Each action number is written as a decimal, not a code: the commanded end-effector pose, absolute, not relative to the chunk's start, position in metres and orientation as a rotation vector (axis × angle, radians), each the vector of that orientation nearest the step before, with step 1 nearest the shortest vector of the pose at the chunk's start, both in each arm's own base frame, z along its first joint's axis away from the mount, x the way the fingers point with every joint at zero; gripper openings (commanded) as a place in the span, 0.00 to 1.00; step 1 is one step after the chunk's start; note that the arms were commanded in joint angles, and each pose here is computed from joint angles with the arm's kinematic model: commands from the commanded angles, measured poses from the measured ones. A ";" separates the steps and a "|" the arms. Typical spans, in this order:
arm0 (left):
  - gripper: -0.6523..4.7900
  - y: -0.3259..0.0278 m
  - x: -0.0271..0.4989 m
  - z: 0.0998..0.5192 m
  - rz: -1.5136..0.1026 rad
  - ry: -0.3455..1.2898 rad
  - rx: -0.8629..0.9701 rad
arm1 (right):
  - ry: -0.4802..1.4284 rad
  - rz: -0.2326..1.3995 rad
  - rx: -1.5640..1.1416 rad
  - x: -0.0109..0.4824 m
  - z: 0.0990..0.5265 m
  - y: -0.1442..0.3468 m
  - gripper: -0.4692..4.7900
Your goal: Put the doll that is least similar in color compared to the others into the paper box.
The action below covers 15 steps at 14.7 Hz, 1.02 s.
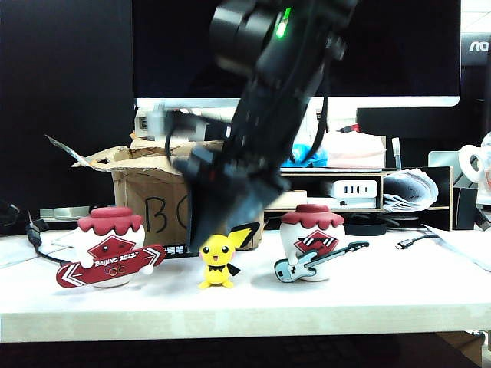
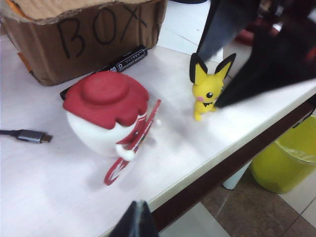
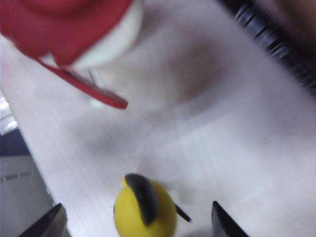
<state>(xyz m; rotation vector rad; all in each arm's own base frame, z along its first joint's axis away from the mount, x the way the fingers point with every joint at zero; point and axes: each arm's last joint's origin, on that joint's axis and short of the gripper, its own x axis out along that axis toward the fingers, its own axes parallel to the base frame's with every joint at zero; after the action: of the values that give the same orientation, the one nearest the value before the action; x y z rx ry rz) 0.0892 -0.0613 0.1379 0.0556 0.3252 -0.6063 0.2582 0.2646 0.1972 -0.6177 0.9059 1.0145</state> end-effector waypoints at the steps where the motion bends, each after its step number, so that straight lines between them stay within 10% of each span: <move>1: 0.11 -0.061 0.089 0.139 -0.607 0.318 0.054 | 0.920 1.023 -0.642 0.261 0.185 0.269 0.77; 6: 0.11 -0.061 0.089 0.139 -0.607 0.317 0.054 | 0.921 1.002 -0.661 0.263 0.180 0.270 0.36; 15: 0.11 -0.061 0.089 0.139 -0.607 0.318 0.054 | 0.912 1.006 -0.639 0.260 0.191 0.267 0.28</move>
<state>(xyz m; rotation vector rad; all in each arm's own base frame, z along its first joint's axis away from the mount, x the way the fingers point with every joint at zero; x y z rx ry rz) 0.0892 -0.0613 0.1380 0.0555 0.3248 -0.6063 0.2613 0.2672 0.1808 -0.6564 0.9408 1.0022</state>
